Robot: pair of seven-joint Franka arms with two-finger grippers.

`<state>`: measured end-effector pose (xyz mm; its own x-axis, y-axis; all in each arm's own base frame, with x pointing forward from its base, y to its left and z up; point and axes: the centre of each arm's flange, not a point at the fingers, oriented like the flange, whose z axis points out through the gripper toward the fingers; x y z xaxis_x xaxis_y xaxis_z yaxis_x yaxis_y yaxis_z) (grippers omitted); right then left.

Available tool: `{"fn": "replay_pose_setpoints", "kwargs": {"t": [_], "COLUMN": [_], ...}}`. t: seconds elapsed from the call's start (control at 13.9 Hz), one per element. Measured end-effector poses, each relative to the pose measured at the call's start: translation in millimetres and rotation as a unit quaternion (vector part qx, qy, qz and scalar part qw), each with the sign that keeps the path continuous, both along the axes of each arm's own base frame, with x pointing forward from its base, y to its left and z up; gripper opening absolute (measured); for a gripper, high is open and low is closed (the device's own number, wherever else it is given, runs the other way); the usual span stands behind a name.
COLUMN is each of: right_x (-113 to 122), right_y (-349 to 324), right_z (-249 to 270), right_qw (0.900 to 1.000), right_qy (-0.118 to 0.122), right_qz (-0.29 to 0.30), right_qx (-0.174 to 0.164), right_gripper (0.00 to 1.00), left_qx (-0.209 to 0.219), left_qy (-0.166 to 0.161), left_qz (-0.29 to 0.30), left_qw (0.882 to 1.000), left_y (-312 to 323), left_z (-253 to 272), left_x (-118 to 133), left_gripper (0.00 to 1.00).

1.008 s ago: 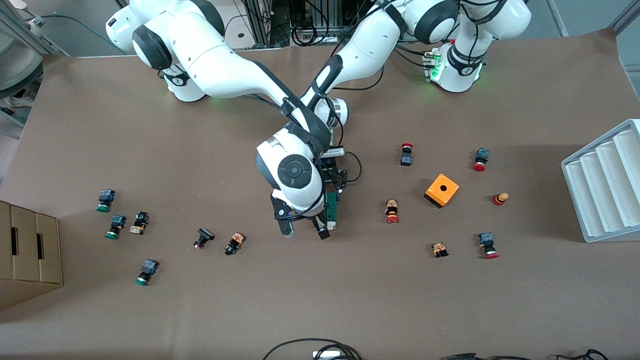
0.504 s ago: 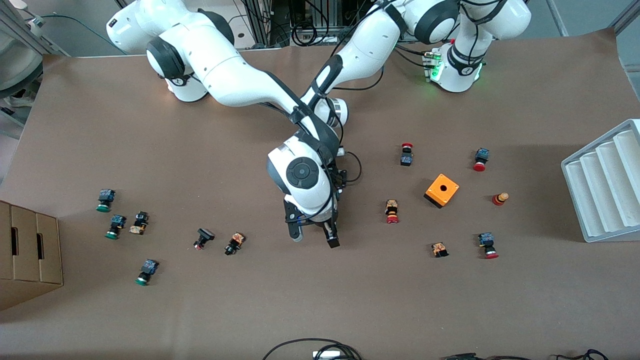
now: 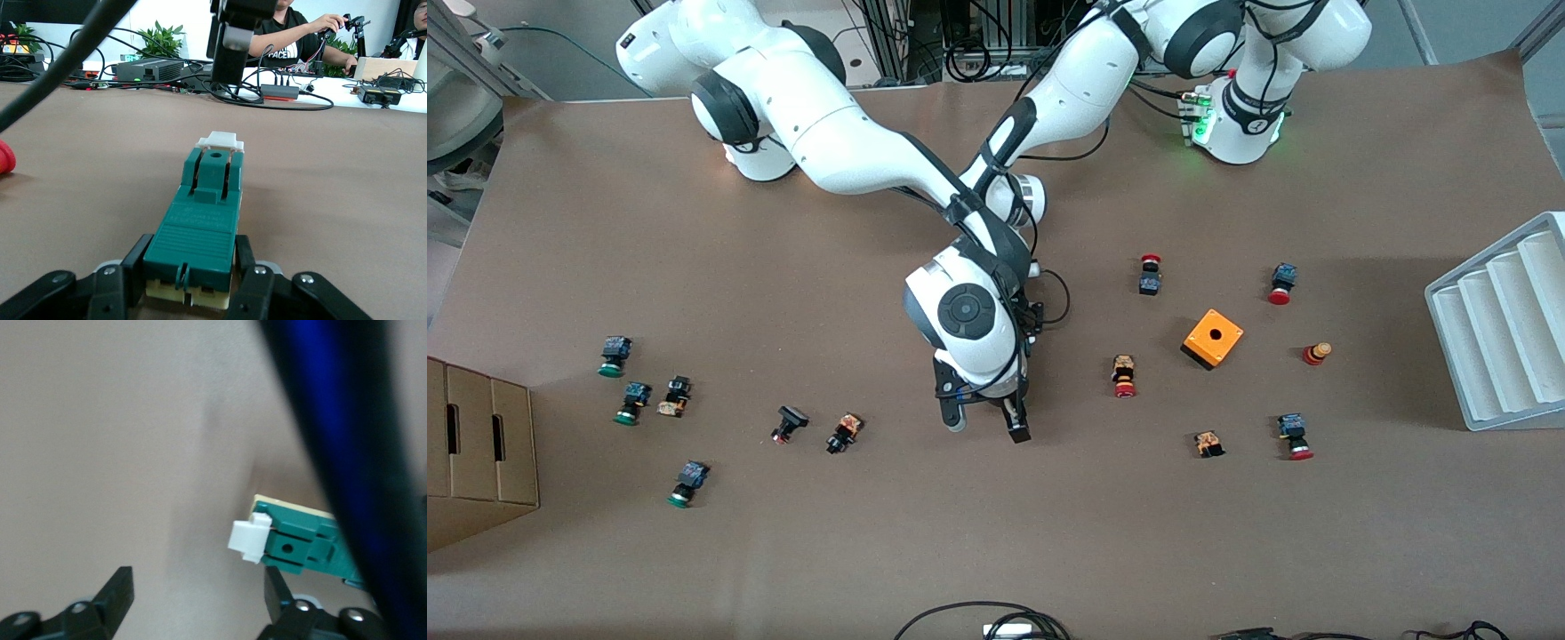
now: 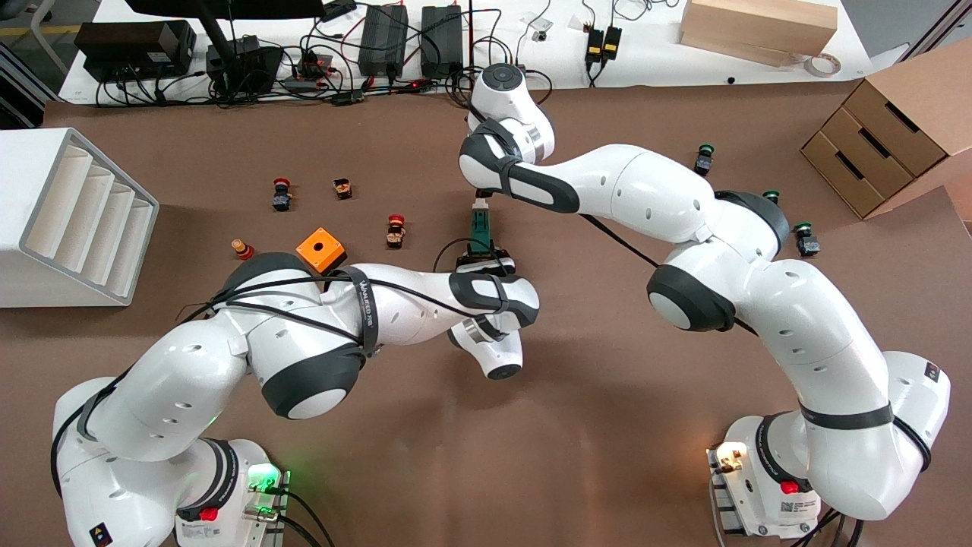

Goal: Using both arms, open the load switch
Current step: 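Lower the right gripper onto the white switch handle, then close the right gripper on the white handle while the left gripper holds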

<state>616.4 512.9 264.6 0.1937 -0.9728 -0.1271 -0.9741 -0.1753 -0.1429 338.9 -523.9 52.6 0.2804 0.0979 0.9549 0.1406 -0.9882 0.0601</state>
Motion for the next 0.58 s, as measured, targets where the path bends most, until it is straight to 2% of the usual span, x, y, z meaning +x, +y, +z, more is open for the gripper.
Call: {"fn": "replay_pose_setpoints", "kwargs": {"t": [0.22,0.29,0.58], "right_x": [-0.6,-1.2,-7.6], "right_y": [-0.1,0.2,5.4], "right_z": [-2.5,-4.2,-18.2], "right_qw": [1.0,1.0,1.0], "right_qy": [0.003,0.004,0.01], "right_qz": [0.0,0.001,0.006], "right_qx": [-0.002,-0.003,-0.01], "right_gripper": [0.82,0.78,0.73], "left_qx": [0.0,0.0,0.0], "left_qy": [0.0,0.0,0.0], "left_qz": [0.0,0.0,0.0], "left_qw": [1.0,1.0,1.0], "left_y": [0.0,0.0,0.0], "left_z": [0.0,0.0,0.0], "left_x": [0.0,0.0,0.0], "left_gripper": [0.55,0.55,0.55]}}
